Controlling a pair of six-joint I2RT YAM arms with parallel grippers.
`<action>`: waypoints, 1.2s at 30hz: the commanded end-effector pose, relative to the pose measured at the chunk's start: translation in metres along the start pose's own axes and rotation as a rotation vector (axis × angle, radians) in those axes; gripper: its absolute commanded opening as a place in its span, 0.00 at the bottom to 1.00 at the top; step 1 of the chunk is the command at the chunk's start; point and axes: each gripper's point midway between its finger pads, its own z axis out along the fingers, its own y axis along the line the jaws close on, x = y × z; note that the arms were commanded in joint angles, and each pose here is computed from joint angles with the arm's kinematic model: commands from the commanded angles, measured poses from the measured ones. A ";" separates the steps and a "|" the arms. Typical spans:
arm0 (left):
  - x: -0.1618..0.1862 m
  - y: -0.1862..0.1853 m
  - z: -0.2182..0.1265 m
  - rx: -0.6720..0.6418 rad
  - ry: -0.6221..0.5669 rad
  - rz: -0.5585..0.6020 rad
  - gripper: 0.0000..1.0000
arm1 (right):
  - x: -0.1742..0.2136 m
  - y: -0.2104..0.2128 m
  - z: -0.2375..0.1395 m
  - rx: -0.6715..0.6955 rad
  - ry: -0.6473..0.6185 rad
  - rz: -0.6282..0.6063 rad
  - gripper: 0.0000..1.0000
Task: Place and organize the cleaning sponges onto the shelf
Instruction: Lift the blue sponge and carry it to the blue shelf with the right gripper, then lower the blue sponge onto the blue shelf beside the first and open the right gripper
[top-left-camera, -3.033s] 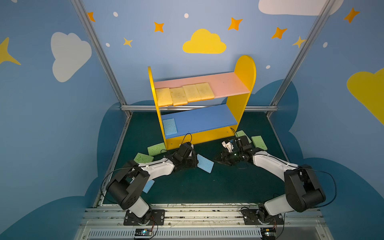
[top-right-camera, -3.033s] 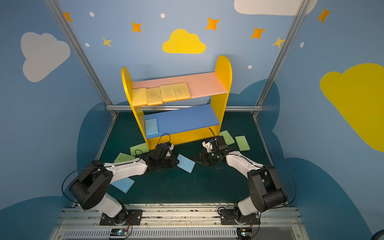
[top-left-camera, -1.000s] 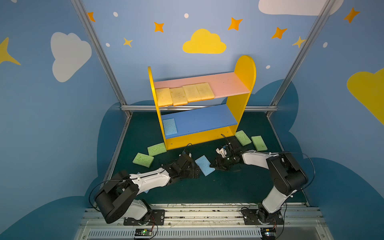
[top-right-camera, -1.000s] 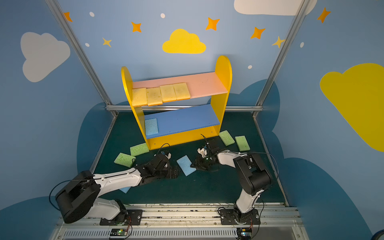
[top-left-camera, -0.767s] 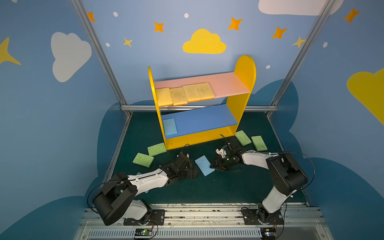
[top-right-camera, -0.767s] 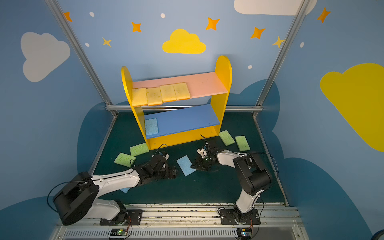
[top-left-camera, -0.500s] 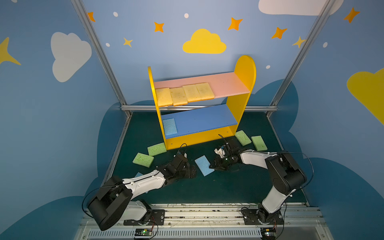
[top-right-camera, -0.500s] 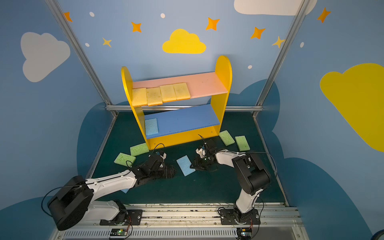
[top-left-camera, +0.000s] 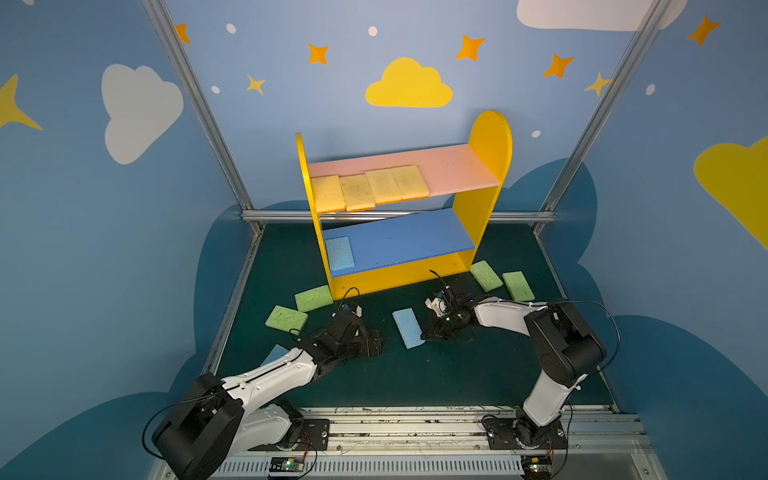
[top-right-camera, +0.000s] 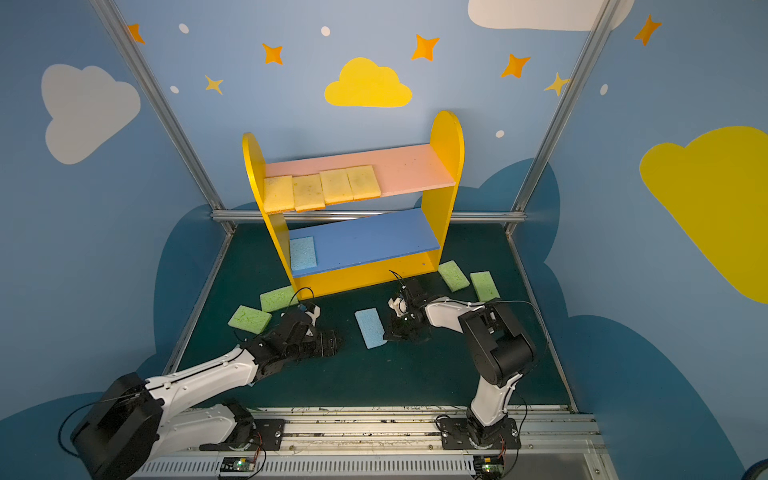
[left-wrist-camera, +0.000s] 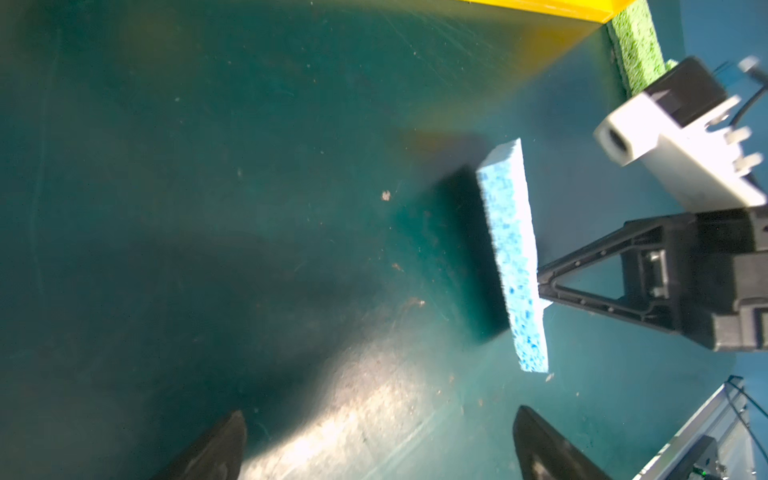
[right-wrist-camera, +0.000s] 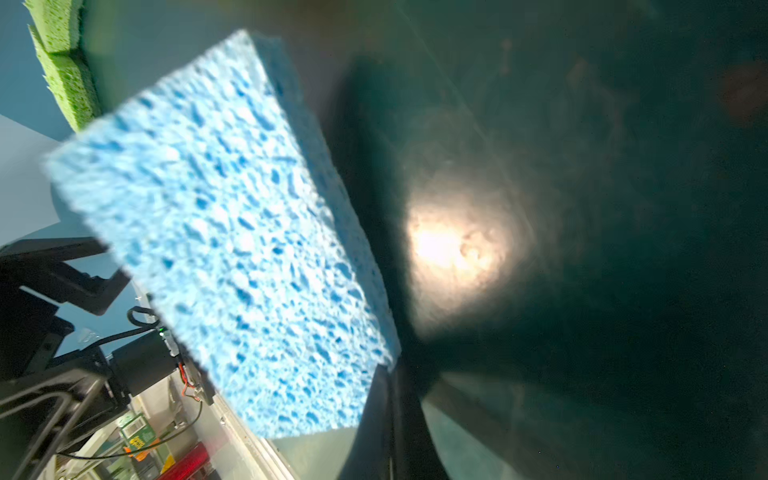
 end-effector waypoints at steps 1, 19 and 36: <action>0.009 0.014 -0.005 -0.043 0.018 0.014 0.99 | -0.002 0.013 -0.021 0.015 -0.024 -0.039 0.00; 0.012 0.041 -0.025 -0.070 -0.071 -0.014 0.99 | -0.074 0.109 -0.104 -0.210 -0.229 -0.123 0.00; 0.014 0.044 -0.028 -0.044 -0.066 -0.042 0.99 | -0.183 0.158 -0.100 -0.401 -0.269 -0.085 0.00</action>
